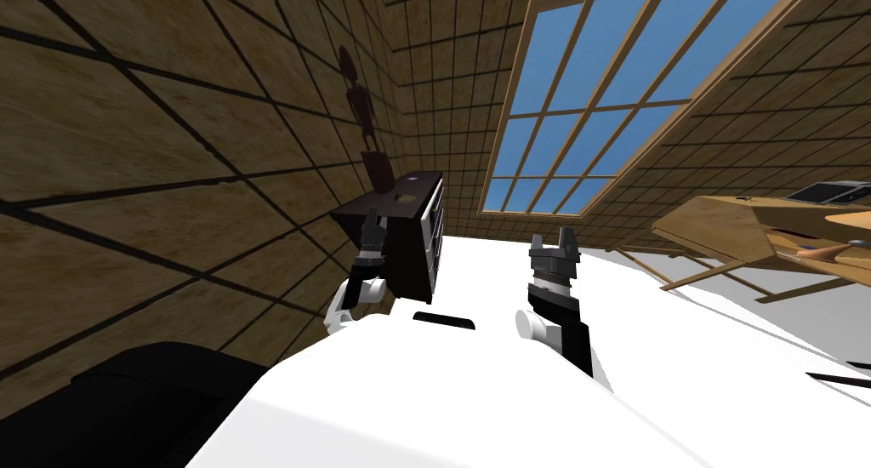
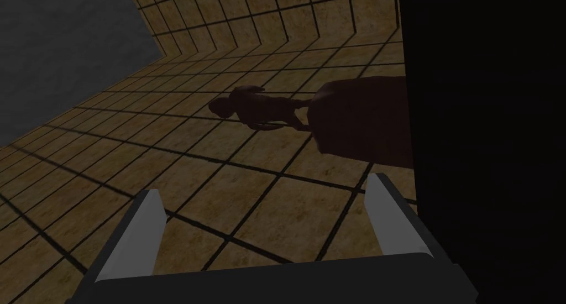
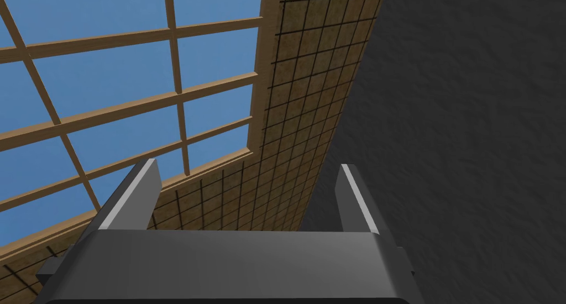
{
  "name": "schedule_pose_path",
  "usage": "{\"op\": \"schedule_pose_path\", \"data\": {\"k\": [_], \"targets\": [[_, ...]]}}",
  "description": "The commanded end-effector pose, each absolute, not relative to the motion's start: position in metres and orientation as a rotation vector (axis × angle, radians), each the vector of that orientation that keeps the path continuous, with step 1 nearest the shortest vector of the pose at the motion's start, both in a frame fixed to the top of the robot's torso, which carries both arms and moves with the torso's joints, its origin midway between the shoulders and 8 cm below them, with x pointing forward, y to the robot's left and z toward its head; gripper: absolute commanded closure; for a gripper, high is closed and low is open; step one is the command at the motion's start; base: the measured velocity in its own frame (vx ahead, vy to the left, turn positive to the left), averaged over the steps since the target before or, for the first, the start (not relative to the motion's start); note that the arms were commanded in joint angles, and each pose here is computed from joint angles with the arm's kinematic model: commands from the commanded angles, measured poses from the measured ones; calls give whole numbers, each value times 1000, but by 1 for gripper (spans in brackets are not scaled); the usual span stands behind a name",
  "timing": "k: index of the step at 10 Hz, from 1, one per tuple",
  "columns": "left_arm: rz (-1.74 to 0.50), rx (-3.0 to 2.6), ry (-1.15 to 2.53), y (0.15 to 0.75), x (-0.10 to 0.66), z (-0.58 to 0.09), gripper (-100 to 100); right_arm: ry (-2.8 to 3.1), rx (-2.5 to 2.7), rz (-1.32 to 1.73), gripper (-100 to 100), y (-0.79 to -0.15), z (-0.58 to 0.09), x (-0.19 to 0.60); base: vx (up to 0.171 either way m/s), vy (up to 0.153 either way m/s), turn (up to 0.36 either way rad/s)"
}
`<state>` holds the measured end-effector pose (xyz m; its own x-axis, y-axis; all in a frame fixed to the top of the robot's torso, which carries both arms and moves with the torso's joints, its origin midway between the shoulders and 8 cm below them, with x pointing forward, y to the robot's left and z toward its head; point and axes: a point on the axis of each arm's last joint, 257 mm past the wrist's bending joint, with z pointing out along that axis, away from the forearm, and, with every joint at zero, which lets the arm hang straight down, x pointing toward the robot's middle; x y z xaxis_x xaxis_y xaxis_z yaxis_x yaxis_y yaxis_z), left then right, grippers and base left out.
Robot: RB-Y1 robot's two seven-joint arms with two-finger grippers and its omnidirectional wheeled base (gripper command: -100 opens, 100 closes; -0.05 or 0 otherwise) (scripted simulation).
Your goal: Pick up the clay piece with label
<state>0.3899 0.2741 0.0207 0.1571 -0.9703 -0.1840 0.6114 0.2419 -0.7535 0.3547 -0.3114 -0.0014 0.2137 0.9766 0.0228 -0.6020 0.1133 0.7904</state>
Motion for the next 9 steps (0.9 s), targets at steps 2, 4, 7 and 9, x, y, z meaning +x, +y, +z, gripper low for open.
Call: {"op": "schedule_pose_path", "data": {"k": [2, 4, 7, 9], "targets": [[-1201, -553, 772, 270, 404, 31, -100, 598, 779, 1264, 0, -311, -1, 355, -57, 91, 1], [-1180, -533, 786, 267, 415, 38, -100, 598, 779, 1264, 0, -311, -1, 355, -15, 59, 2], [-1119, -516, 831, 266, 441, 45, -100, 598, 779, 1264, 0, -311, -1, 355, -21, 62, -1], [-1087, -507, 850, 266, 456, 49, -100, 598, 779, 1264, 0, -311, -1, 355, -20, 73, -2]]}}
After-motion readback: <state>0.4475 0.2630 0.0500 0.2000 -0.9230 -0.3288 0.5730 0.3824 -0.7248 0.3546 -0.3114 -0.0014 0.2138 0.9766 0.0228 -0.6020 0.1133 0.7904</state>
